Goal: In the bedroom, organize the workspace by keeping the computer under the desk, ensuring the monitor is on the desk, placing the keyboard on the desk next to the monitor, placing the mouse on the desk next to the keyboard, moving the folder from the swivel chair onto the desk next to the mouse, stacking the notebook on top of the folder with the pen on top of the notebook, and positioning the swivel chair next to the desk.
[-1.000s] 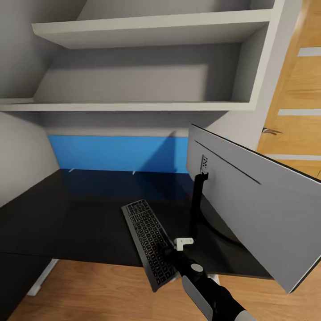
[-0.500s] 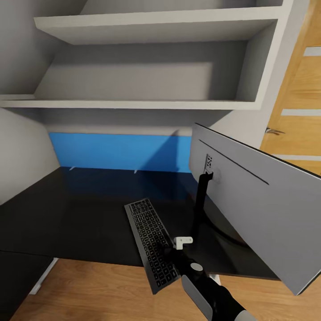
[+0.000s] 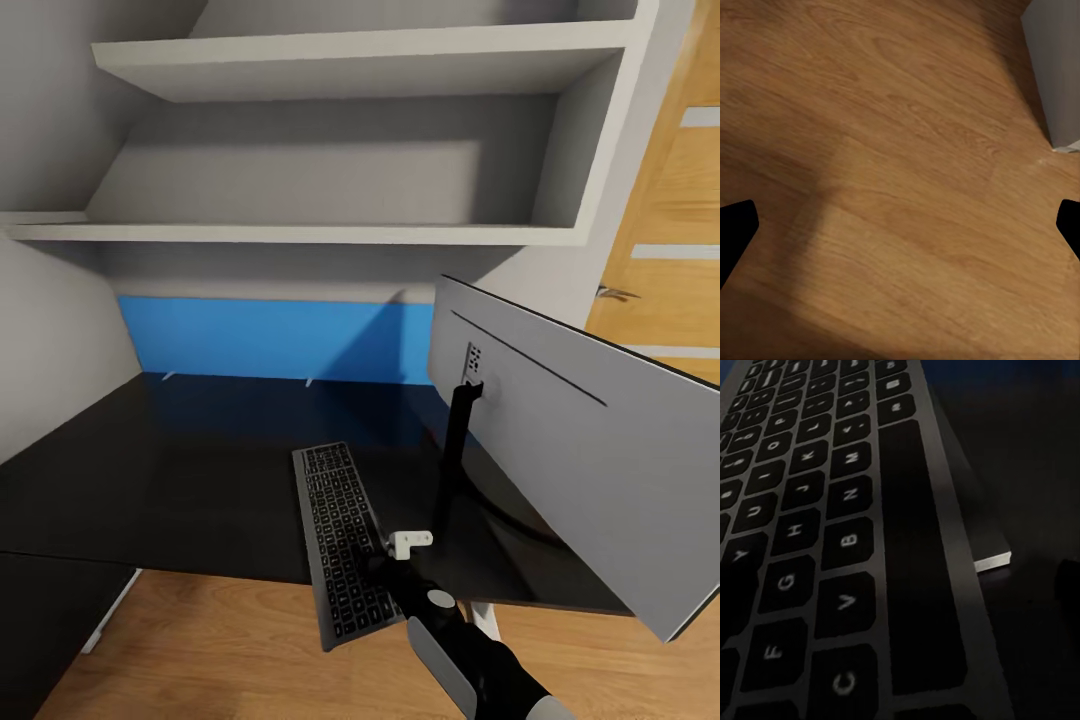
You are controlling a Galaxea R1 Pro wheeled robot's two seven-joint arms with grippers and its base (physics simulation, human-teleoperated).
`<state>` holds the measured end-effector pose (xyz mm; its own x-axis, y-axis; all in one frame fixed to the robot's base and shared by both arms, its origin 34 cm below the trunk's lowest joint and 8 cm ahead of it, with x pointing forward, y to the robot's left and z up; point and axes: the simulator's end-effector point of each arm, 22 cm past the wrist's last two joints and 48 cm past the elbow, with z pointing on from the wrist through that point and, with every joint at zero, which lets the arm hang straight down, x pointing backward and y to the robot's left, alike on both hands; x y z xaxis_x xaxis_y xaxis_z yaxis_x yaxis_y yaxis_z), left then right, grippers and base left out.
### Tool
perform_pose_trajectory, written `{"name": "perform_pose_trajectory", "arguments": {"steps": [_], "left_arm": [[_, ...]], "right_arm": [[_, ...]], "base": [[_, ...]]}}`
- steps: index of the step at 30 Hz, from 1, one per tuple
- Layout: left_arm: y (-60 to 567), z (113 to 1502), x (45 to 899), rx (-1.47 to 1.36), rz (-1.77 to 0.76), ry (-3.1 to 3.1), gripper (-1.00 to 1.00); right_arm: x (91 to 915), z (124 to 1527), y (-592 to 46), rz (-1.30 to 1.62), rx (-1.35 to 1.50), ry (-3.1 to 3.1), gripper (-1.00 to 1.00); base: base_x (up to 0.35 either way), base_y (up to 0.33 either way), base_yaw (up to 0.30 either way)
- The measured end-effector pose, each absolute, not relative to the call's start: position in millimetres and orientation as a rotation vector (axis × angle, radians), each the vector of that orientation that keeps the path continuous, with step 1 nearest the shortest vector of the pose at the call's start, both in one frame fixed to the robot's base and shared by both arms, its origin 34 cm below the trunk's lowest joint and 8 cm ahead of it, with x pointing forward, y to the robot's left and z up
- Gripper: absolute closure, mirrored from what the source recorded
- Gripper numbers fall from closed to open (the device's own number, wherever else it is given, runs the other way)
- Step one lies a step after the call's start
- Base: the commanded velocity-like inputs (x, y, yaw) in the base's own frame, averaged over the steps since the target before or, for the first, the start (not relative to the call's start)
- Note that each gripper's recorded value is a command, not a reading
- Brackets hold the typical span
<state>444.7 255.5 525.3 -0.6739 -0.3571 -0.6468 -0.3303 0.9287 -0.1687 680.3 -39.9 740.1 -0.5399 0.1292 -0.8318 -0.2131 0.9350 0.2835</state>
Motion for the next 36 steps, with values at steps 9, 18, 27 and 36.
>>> {"name": "perform_pose_trajectory", "arguments": {"steps": [9,18,27,36], "left_arm": [[255.5,525.3,444.7,-0.485,-0.048,2.361,-1.00],[255.5,525.3,444.7,-0.485,-0.048,2.361,-1.00],[255.5,525.3,444.7,-0.485,-0.048,2.361,-1.00],[255.5,525.4,444.7,-0.485,-0.049,2.361,-1.00]], "right_arm": [[680.2,740.0,-39.8,0.435,-0.061,2.097,-1.00],[680.2,740.0,-39.8,0.435,-0.061,2.097,-1.00],[680.2,740.0,-39.8,0.435,-0.061,2.097,-1.00],[680.5,739.7,-41.3,0.428,-0.061,2.097,-1.00]], "base": [[-0.001,0.001,0.000],[0.000,0.000,0.000],[0.000,0.000,0.000],[0.000,0.027,0.000]]}}
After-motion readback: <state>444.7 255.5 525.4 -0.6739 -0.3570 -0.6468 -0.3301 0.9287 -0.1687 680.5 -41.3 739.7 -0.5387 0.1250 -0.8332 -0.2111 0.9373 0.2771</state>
